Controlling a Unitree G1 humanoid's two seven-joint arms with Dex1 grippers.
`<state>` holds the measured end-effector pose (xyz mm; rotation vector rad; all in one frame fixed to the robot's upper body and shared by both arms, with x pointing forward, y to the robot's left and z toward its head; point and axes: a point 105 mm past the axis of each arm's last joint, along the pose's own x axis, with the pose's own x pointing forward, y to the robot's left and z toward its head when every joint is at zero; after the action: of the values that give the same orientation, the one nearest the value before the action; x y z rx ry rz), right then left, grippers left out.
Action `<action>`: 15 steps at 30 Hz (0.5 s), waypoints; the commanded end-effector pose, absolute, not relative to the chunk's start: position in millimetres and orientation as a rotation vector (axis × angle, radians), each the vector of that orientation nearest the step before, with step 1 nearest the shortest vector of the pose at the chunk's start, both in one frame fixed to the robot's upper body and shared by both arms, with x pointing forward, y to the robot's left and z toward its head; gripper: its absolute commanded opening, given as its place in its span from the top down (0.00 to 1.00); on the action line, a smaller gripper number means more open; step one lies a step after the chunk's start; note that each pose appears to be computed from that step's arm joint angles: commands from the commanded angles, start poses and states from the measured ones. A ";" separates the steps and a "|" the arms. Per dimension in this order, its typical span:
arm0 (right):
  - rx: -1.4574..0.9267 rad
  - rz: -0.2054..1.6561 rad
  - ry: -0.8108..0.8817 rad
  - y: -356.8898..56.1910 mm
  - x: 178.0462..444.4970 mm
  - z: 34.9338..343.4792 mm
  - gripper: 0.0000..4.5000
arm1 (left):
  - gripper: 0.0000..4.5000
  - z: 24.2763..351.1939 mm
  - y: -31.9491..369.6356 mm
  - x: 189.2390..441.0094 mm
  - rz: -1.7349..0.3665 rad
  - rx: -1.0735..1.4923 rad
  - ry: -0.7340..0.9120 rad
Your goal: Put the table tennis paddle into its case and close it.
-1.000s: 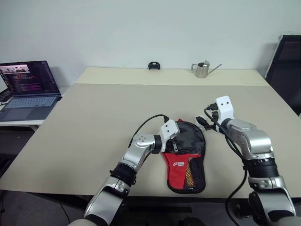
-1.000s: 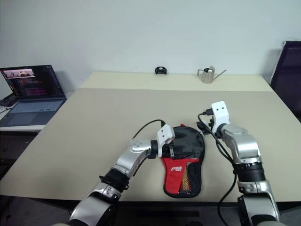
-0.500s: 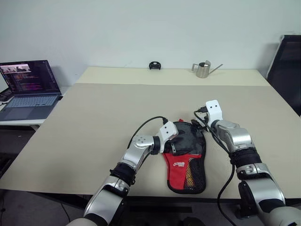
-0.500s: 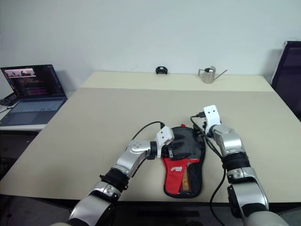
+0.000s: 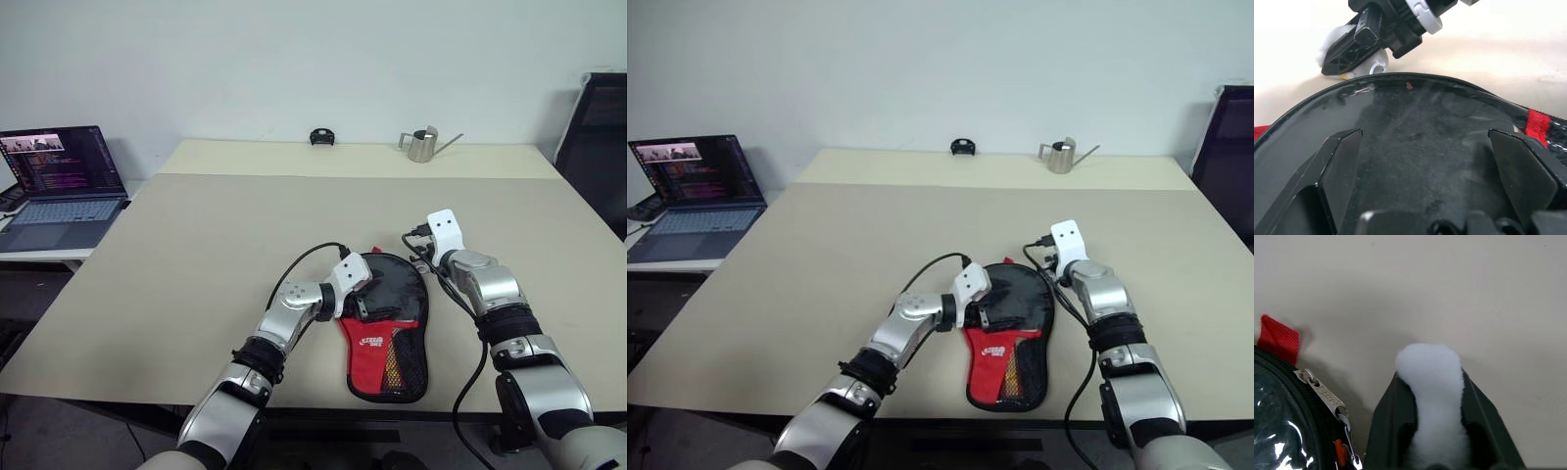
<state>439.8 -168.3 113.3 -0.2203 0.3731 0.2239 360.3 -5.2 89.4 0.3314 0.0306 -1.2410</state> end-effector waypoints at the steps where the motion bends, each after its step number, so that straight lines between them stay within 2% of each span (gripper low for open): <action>1: -0.194 0.200 0.314 -173.6 439.8 132.2 0.92 | 0.00 85.2 -7.7 362.9 -1.229 0.361 0.041; 7: -0.194 0.189 0.288 -187.9 422.6 151.4 0.92 | 0.00 74.8 -11.0 364.7 -1.233 0.374 0.082; 15: -0.204 0.168 0.302 -202.8 385.1 161.7 0.92 | 0.00 53.4 -12.7 358.0 -1.296 0.401 0.159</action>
<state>391.5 -193.1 138.4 -0.2014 0.3629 0.1958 367.2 -16.9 83.9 0.3671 0.0432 -1.2619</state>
